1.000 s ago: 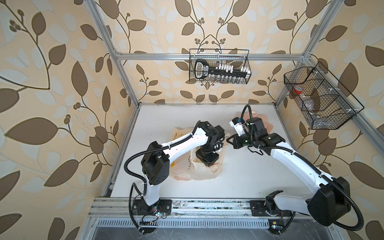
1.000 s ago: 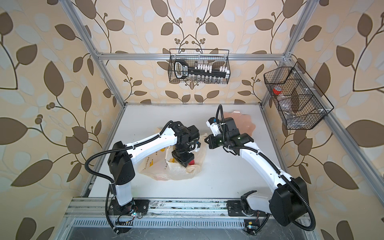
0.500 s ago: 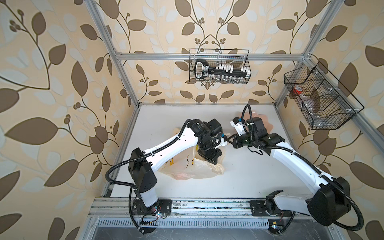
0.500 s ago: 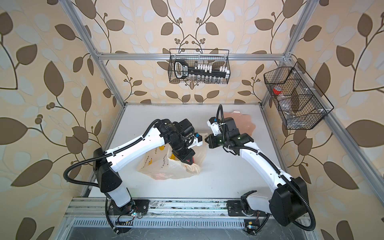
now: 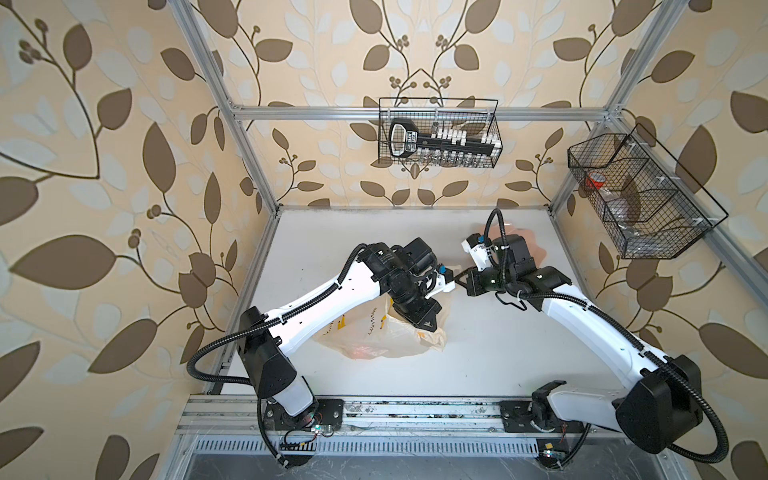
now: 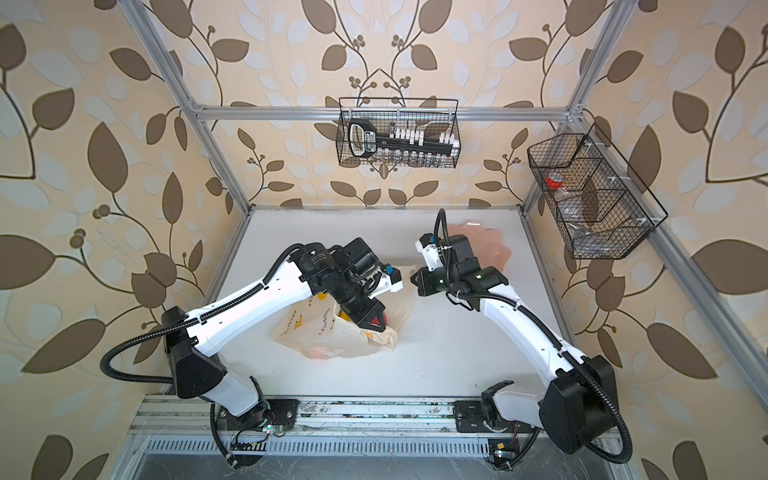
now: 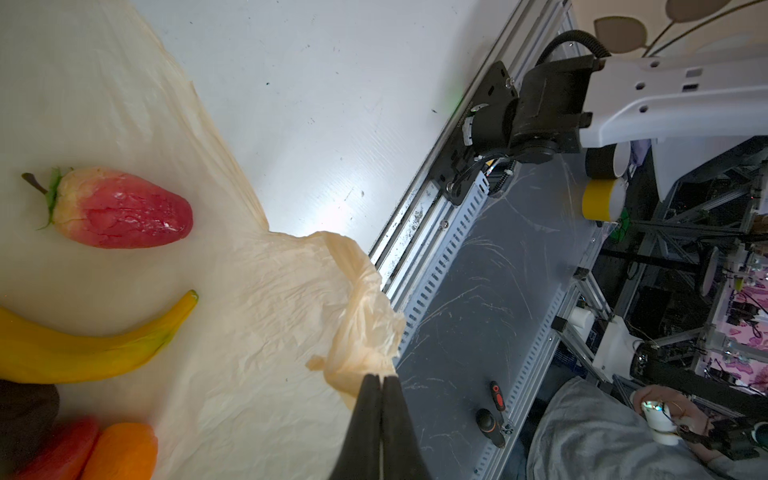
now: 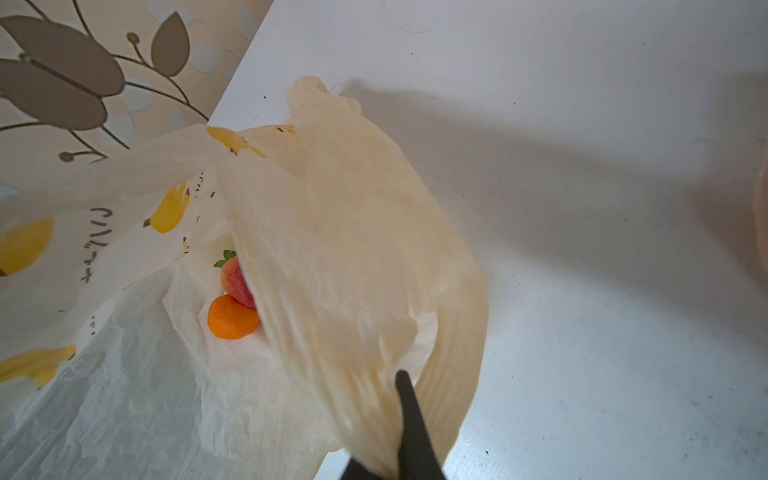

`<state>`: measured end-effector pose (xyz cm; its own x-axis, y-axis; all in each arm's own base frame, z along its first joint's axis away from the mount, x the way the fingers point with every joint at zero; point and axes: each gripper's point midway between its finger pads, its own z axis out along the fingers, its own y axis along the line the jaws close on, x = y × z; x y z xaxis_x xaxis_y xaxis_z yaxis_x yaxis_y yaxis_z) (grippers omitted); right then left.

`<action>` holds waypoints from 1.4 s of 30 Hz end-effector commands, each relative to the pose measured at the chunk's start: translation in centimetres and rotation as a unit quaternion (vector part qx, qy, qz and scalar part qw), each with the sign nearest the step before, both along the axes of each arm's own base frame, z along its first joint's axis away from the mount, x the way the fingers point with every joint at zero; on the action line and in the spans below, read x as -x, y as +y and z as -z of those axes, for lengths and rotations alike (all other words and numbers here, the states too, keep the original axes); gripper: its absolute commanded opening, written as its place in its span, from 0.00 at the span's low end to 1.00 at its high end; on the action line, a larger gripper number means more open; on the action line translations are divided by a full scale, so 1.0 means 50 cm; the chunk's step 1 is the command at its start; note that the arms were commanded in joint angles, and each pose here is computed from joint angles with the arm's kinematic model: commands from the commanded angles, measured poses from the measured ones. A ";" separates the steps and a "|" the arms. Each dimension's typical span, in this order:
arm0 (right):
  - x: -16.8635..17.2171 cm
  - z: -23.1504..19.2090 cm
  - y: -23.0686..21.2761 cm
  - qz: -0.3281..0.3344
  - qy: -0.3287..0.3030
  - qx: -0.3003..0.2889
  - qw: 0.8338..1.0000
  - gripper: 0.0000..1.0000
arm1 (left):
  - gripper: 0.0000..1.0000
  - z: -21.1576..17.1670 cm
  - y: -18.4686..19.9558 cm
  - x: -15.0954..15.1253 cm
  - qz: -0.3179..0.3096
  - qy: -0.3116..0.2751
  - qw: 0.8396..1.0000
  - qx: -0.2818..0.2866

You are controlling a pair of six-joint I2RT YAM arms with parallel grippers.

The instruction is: Place the fruits into the plastic bag

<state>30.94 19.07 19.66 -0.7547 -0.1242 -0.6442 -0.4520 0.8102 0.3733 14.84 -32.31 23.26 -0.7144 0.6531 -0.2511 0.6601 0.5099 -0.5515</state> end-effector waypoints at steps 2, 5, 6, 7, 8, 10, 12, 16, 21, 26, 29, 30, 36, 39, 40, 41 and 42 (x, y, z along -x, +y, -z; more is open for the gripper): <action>-0.003 -0.021 -0.008 0.008 -0.014 0.003 1.000 0.00 | 0.00 -0.028 0.019 0.027 0.018 -0.011 1.000 0.019; -0.009 -0.031 -0.009 0.015 -0.022 0.002 1.000 0.00 | 0.00 -0.052 0.021 0.019 0.006 -0.033 0.999 0.033; -0.012 -0.039 -0.009 0.016 -0.025 -0.001 1.000 0.00 | 0.00 -0.064 0.018 0.015 0.000 -0.041 0.998 0.041; -0.015 -0.047 -0.008 0.017 -0.029 -0.003 0.999 0.00 | 0.00 -0.074 0.017 0.010 -0.006 -0.048 0.998 0.047; -0.019 -0.060 -0.007 0.018 -0.035 -0.007 0.999 0.00 | 0.00 -0.089 0.014 0.002 -0.015 -0.060 0.997 0.055; -0.025 -0.089 -0.003 0.019 -0.048 -0.017 0.999 0.00 | 0.00 -0.118 0.014 -0.016 -0.037 -0.089 0.993 0.069; -0.032 -0.126 -0.002 0.025 -0.062 -0.031 0.997 0.00 | 0.00 -0.164 0.023 -0.033 -0.063 -0.133 0.985 0.090; -0.038 -0.217 -0.004 0.041 -0.097 -0.066 0.992 0.00 | 0.00 -0.237 0.053 -0.083 -0.122 -0.219 0.962 0.111; -0.052 -0.331 -0.038 0.089 -0.115 -0.113 0.983 0.00 | 0.00 -0.326 0.091 -0.134 -0.184 -0.267 0.935 0.142; -0.065 -0.406 -0.080 0.141 -0.099 -0.159 0.972 0.00 | 0.00 -0.380 0.132 -0.173 -0.217 -0.309 0.913 0.155; -0.066 -0.432 -0.102 0.177 -0.089 -0.181 0.963 0.00 | 0.00 -0.402 0.159 -0.204 -0.234 -0.324 0.901 0.166; -0.066 -0.440 -0.107 0.186 -0.086 -0.191 0.960 0.00 | 0.00 -0.408 0.167 -0.214 -0.239 -0.329 0.898 0.169; -0.054 -0.483 -0.133 0.247 -0.076 -0.249 0.933 0.00 | 0.00 -0.444 0.172 -0.269 -0.234 -0.369 0.882 0.174; -0.038 -0.495 -0.148 0.278 -0.084 -0.265 0.920 0.00 | 0.00 -0.448 0.174 -0.304 -0.229 -0.385 0.878 0.169; -0.032 -0.495 -0.153 0.288 -0.085 -0.269 0.915 0.00 | 0.00 -0.451 0.175 -0.311 -0.226 -0.391 0.876 0.169; -0.027 -0.499 -0.159 0.297 -0.089 -0.277 0.909 0.00 | 0.00 -0.449 0.173 -0.323 -0.222 -0.396 0.875 0.166; -0.022 -0.495 -0.162 0.305 -0.089 -0.285 0.904 0.00 | 0.00 -0.442 0.168 -0.338 -0.217 -0.400 0.876 0.161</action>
